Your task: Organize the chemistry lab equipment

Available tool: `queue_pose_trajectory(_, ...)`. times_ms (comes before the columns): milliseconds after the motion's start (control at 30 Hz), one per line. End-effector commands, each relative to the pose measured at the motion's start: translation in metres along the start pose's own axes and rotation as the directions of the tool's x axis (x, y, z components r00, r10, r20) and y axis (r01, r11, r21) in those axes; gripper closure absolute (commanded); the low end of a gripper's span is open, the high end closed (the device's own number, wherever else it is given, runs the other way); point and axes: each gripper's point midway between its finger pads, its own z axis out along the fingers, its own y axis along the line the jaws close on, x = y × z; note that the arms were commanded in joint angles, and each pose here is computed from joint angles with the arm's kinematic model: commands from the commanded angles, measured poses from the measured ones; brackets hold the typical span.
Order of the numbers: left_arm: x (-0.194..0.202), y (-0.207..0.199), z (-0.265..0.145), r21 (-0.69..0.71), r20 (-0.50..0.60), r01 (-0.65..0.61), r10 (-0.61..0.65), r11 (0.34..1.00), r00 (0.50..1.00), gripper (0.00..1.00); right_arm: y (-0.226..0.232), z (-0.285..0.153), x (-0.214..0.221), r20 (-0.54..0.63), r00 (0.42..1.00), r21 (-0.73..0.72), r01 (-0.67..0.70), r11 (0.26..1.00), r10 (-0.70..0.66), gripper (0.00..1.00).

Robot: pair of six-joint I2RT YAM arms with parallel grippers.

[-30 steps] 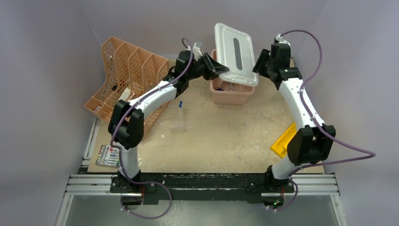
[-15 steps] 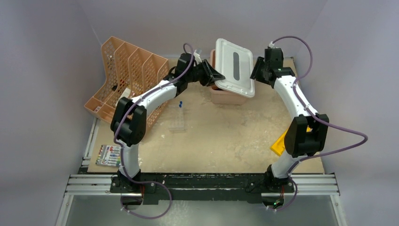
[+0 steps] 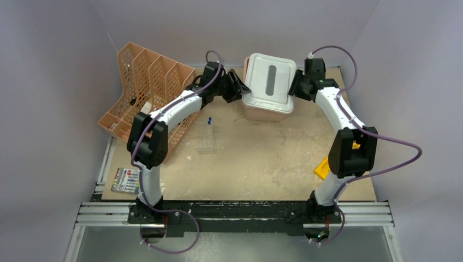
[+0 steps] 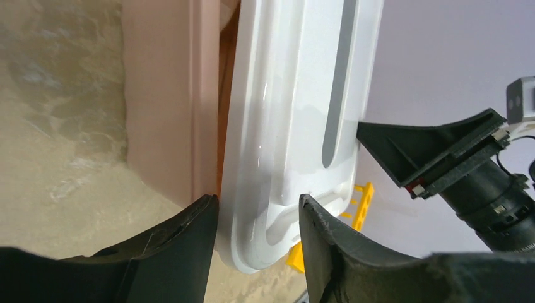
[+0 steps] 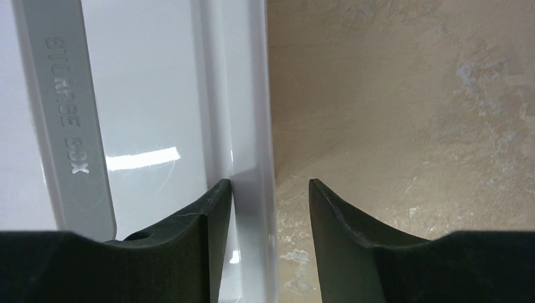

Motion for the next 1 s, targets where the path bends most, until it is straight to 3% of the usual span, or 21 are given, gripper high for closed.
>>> queue_pose_trajectory(0,-0.028,-0.003,-0.018,-0.068,0.103,-0.105,0.112,0.992,0.988,0.50,0.010,-0.001,-0.005,0.014,1.000,-0.055,0.027,0.998,-0.026,0.50)
queue_pose_trajectory(533,-0.029,0.015,-0.016,-0.140,0.087,-0.176,0.190,0.974,0.978,0.43,0.035,0.013,-0.025,0.047,0.997,-0.163,0.067,0.984,-0.060,0.77)
queue_pose_trajectory(967,-0.026,0.048,-0.005,-0.235,0.066,-0.164,0.184,0.958,0.981,0.44,0.031,0.035,-0.027,0.088,0.991,-0.138,0.108,0.985,-0.097,0.76)
